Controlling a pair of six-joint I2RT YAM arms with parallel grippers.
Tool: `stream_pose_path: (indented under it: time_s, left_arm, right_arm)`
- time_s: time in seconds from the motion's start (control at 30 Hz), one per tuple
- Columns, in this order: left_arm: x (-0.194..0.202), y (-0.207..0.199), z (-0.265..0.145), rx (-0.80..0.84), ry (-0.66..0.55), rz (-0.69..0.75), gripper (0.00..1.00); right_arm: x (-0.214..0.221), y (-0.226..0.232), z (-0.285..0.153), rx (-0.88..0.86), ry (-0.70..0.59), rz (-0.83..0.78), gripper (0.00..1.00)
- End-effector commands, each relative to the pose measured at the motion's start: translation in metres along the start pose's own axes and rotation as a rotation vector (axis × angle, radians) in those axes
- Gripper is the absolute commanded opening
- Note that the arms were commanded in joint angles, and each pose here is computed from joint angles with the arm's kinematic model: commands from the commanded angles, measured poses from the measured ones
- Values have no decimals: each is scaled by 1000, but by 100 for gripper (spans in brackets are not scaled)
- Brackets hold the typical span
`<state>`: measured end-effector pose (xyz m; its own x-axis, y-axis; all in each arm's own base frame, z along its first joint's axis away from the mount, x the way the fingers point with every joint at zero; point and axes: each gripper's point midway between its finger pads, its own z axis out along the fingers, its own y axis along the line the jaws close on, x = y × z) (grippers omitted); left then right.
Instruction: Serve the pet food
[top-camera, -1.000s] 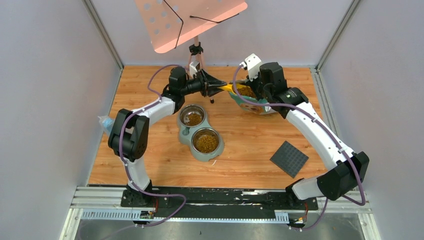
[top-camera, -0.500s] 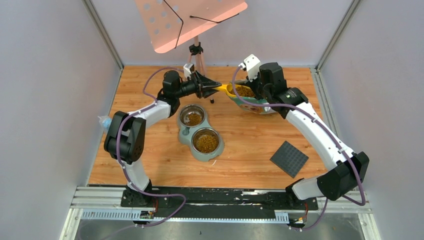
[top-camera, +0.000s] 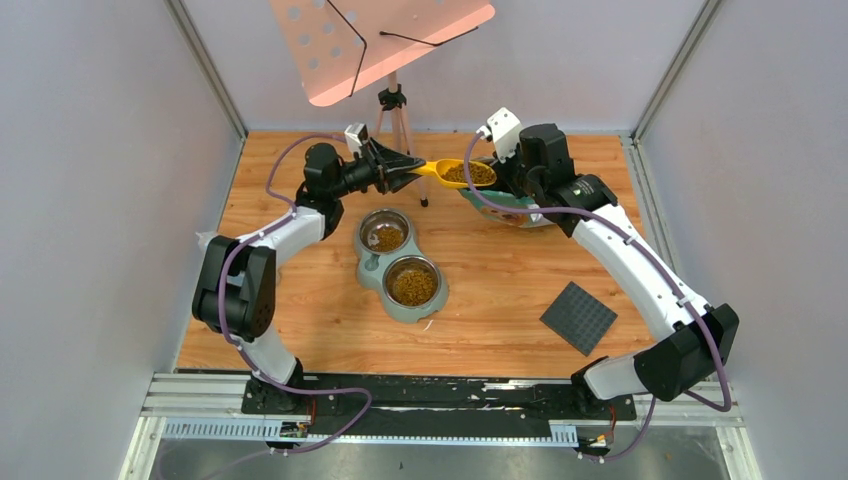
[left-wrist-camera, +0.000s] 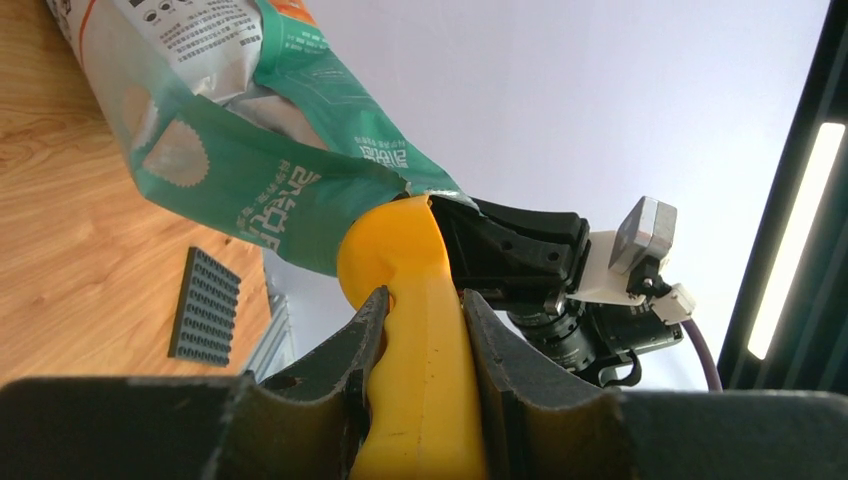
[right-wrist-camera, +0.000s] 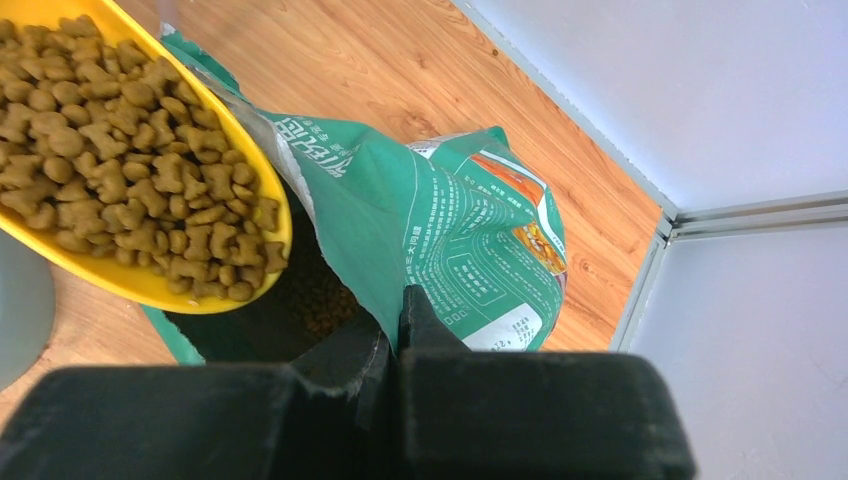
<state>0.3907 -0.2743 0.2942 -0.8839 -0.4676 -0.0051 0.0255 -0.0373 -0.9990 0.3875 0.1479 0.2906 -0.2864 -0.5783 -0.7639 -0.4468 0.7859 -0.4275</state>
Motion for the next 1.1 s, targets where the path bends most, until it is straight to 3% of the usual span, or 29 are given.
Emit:
stream_pose_path:
  time_s: [0.0,1.07]
  left_arm:
    - [-7,-28,-12,64,-62,58,0]
    - [-19,-11,-102,-32,-243,134,0]
  right_arm:
    - [-29,-31,-16,103,-79,4,0]
    - [-33,-19,1,46,-83,-2,0]
